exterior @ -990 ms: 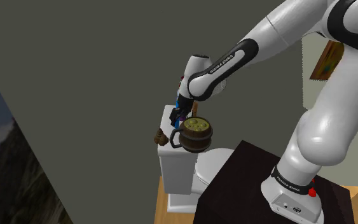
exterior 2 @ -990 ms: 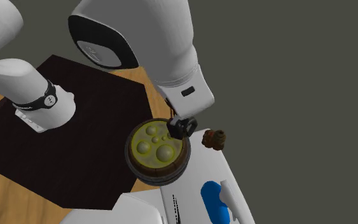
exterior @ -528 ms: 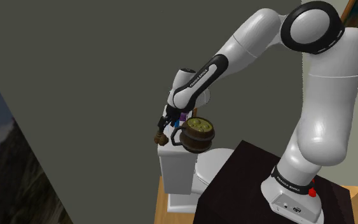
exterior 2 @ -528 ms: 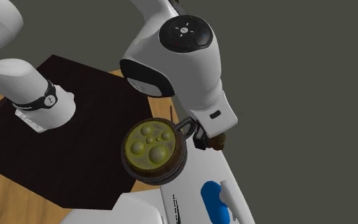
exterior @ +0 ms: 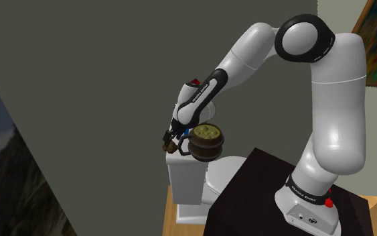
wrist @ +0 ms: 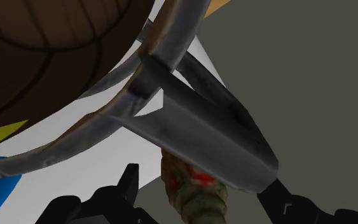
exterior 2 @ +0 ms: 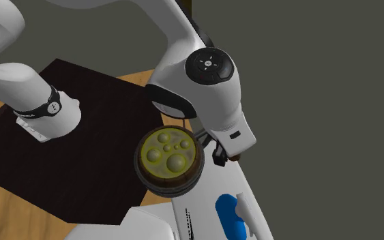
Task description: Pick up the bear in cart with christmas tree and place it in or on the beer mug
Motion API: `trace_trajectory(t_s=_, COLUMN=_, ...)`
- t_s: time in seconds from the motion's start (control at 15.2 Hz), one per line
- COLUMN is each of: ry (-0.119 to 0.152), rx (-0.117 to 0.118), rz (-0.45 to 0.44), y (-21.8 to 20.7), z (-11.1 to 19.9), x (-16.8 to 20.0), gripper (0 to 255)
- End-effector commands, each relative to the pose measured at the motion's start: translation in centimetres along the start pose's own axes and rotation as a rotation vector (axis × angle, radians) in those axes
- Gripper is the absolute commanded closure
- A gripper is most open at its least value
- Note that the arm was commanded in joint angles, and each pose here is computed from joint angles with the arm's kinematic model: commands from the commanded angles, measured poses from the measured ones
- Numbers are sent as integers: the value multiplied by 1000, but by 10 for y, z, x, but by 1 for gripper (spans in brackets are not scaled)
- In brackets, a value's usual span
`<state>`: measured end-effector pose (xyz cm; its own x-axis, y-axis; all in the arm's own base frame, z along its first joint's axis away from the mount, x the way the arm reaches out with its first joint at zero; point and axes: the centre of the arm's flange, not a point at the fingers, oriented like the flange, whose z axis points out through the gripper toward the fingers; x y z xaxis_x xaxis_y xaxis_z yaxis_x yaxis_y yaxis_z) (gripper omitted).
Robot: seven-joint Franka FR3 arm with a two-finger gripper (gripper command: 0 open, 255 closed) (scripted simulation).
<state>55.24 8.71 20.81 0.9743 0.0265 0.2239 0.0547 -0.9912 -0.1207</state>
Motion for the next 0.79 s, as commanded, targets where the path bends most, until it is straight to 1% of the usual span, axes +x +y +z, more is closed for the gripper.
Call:
trace_trajectory(t_s=0.0, ry=0, rx=0, rz=0, y=0, z=5, x=0, gripper=0)
trace_trajectory(t_s=0.46, ry=0, rx=0, rz=0, y=0, z=5, x=0, gripper=0)
trace_trajectory(t_s=0.53, ry=0, rx=0, rz=0, y=0, z=5, x=0, gripper=255)
trace_trajectory(t_s=0.73, ry=0, rx=0, rz=0, y=0, z=5, x=0, gripper=255)
